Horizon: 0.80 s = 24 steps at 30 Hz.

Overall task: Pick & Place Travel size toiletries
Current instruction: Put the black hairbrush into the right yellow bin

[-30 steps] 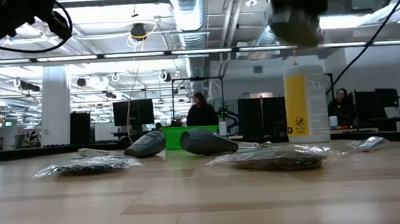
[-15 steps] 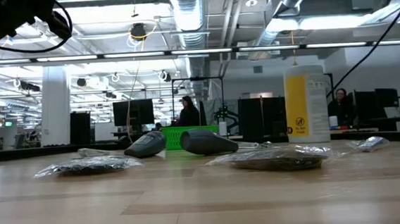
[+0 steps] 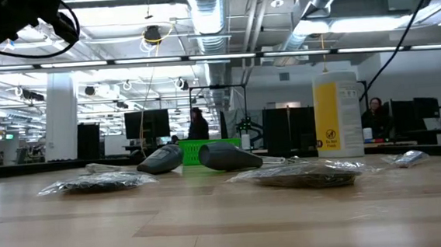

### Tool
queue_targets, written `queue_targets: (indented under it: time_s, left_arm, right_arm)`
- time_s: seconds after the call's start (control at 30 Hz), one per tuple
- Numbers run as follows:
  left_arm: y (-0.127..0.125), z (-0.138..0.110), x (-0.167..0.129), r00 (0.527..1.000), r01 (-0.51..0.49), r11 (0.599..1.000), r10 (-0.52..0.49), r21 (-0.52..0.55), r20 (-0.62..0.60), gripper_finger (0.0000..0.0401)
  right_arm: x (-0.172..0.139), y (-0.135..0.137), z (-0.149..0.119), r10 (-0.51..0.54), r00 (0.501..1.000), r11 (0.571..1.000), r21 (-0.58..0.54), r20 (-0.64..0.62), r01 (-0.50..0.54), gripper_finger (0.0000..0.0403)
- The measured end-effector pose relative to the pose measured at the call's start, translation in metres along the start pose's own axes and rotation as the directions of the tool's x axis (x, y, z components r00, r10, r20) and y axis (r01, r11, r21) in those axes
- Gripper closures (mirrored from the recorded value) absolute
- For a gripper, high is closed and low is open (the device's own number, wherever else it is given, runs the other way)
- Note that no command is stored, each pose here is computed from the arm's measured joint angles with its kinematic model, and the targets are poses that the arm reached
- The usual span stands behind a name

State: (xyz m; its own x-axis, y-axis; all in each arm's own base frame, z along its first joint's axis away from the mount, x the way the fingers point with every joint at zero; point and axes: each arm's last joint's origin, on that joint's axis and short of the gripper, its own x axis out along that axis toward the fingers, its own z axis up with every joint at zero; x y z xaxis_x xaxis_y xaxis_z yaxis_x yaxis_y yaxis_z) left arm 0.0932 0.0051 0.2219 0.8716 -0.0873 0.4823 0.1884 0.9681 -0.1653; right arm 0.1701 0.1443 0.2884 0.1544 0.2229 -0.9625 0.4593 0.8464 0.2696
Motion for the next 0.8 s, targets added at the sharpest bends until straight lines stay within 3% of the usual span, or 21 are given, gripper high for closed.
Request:
queue_targets:
  time_s: [0.37, 0.8]
  left_arm:
    - [0.000, 0.000, 0.000, 1.000, 0.001, 1.000, -0.001, 0.000, 0.000, 0.0400]
    - [0.000, 0.000, 0.000, 1.000, 0.001, 1.000, -0.001, -0.002, 0.000, 0.0400]
  right_arm:
    - [0.061, 0.022, -0.007, -0.243, 0.965, 0.959, -0.176, -0.096, 0.223, 0.0403]
    - [0.092, 0.036, -0.004, -0.245, 0.964, 0.943, -0.255, -0.104, 0.212, 0.0403]
